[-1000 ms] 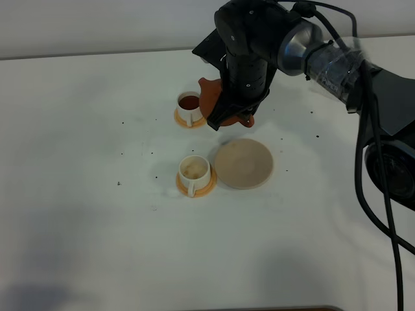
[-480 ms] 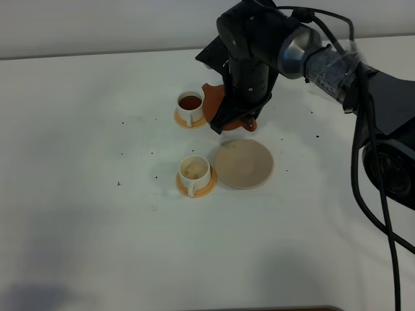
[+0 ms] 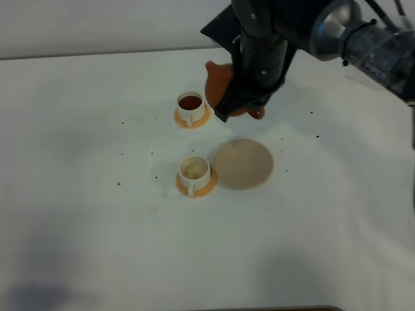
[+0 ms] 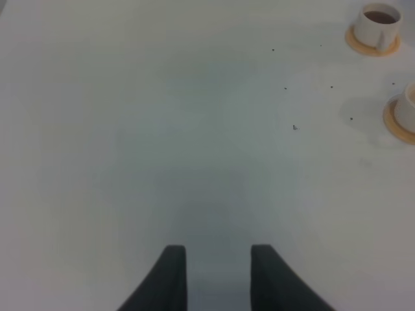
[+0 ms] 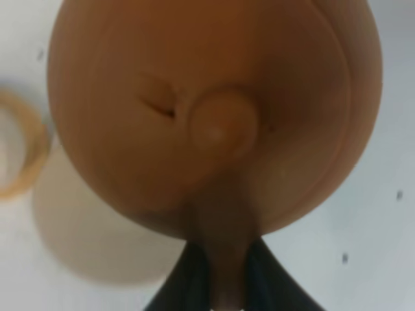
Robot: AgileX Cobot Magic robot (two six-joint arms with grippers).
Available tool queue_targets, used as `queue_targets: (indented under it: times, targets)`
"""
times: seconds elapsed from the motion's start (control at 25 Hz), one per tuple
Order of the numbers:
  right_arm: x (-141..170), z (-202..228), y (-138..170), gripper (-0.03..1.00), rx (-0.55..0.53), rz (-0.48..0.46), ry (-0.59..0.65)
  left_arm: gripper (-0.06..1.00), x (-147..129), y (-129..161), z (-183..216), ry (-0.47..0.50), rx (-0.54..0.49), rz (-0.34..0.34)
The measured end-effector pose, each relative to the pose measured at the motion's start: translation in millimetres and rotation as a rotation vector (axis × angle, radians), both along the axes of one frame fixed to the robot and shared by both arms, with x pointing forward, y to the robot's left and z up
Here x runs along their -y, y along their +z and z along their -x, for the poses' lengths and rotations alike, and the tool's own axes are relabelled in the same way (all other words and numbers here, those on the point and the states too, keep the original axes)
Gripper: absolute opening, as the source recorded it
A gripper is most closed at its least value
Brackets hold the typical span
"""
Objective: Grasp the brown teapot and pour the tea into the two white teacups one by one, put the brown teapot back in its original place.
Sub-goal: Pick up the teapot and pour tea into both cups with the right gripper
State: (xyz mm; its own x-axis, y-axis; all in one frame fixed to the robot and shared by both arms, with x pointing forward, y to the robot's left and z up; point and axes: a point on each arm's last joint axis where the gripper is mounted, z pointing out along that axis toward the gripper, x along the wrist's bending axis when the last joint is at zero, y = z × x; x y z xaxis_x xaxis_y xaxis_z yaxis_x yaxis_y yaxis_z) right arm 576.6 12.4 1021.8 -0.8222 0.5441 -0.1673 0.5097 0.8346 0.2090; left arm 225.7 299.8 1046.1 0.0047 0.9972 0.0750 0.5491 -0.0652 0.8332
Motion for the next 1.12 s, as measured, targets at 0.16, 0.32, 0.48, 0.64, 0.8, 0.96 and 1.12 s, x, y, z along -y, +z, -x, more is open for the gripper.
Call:
queue_targets:
  times: [0.16,0.32,0.48,0.64,0.8,0.96,1.12]
  targets:
    - [9,28,-2,0.09,-0.047,0.054,0.029,0.24,0,0,0,0.000,0.000,0.000]
    - [9,55,-11,0.09,-0.054,0.131,0.079,0.24,0,0,0,0.000,0.000,0.000]
    - [4,76,-27,0.09,-0.028,0.212,0.131,0.24,0,0,0,0.000,0.000,0.000]
    - [-1,88,-42,0.09,0.060,0.274,0.202,0.24,0,0,0,0.000,0.000,0.000]
    - [-3,90,-53,0.09,0.141,0.302,0.275,0.24,0,0,0,0.000,0.000,0.000]
    - [-10,92,-62,0.09,0.196,0.375,0.342,0.24,0,0,0,0.000,0.000,0.000]
    - [-19,99,-69,0.09,0.245,0.449,0.413,0.24,0,0,0,0.000,0.000,0.000]
